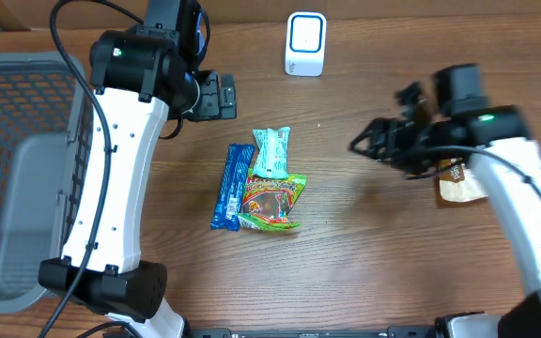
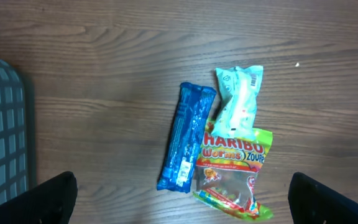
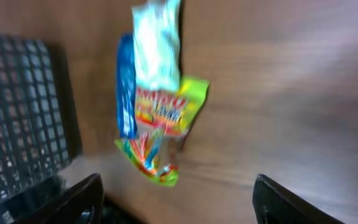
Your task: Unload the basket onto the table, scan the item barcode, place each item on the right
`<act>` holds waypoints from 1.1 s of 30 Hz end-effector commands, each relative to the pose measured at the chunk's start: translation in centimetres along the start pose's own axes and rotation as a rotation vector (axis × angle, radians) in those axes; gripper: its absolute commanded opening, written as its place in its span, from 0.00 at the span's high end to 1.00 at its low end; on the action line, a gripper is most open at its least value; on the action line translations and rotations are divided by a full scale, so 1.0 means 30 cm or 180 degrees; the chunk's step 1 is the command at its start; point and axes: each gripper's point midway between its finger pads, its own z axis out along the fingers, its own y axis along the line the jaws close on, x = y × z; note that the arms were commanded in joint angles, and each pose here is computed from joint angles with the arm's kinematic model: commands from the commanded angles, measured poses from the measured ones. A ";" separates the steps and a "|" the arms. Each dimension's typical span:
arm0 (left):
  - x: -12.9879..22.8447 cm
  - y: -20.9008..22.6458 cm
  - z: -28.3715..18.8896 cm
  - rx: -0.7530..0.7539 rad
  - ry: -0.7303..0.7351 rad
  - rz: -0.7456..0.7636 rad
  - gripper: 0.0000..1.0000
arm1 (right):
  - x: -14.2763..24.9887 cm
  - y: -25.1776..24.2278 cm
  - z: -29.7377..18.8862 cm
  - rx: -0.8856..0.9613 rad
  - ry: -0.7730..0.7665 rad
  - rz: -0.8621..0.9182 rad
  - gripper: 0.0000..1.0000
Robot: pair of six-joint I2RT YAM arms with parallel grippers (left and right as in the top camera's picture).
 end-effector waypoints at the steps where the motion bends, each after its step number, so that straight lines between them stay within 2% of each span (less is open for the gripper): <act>1: -0.010 0.003 0.023 -0.0064 -0.0007 -0.0062 0.00 | 0.081 0.002 0.151 0.0186 0.0247 0.0427 0.24; 8: -0.023 -0.002 0.024 -0.0046 -0.0059 -0.0064 0.00 | 0.244 0.041 0.416 0.0423 0.0799 0.0509 0.24; 12: -0.024 -0.002 0.024 -0.0046 -0.0063 -0.0064 0.00 | 0.325 0.079 0.507 0.0378 0.1054 0.0367 0.24; 18: -0.023 -0.002 0.024 -0.0044 -0.0058 -0.0064 0.00 | 0.348 0.096 0.564 0.0446 0.1004 0.0254 0.29; 20: -0.024 -0.002 0.024 -0.0043 -0.0062 -0.0064 0.00 | 0.316 0.071 0.572 0.0604 0.0813 0.0327 0.34; 21: -0.023 -0.002 0.024 -0.0043 -0.0060 -0.0064 0.00 | 0.297 0.059 0.576 0.0670 0.0706 0.0381 0.41; 25: -0.023 -0.003 0.024 -0.0042 -0.0060 -0.0064 0.00 | 0.293 0.045 0.593 0.0698 0.0690 0.0380 0.50; 29: -0.026 -0.003 0.024 -0.0038 -0.0072 -0.0065 0.00 | 0.296 0.043 0.591 0.0705 0.0706 0.0345 0.76; 30: -0.026 -0.003 0.024 -0.0039 -0.0072 -0.0065 0.00 | 0.298 0.045 0.587 0.0687 0.0743 0.0263 0.92; 31: -0.026 -0.003 0.024 -0.0039 -0.0069 -0.0064 0.00 | 0.297 0.049 0.580 0.0666 0.0775 0.0190 0.96; 33: -0.023 -0.003 0.024 -0.0042 -0.0060 -0.0064 0.00 | 0.291 0.046 0.545 0.0723 0.0856 0.0143 0.96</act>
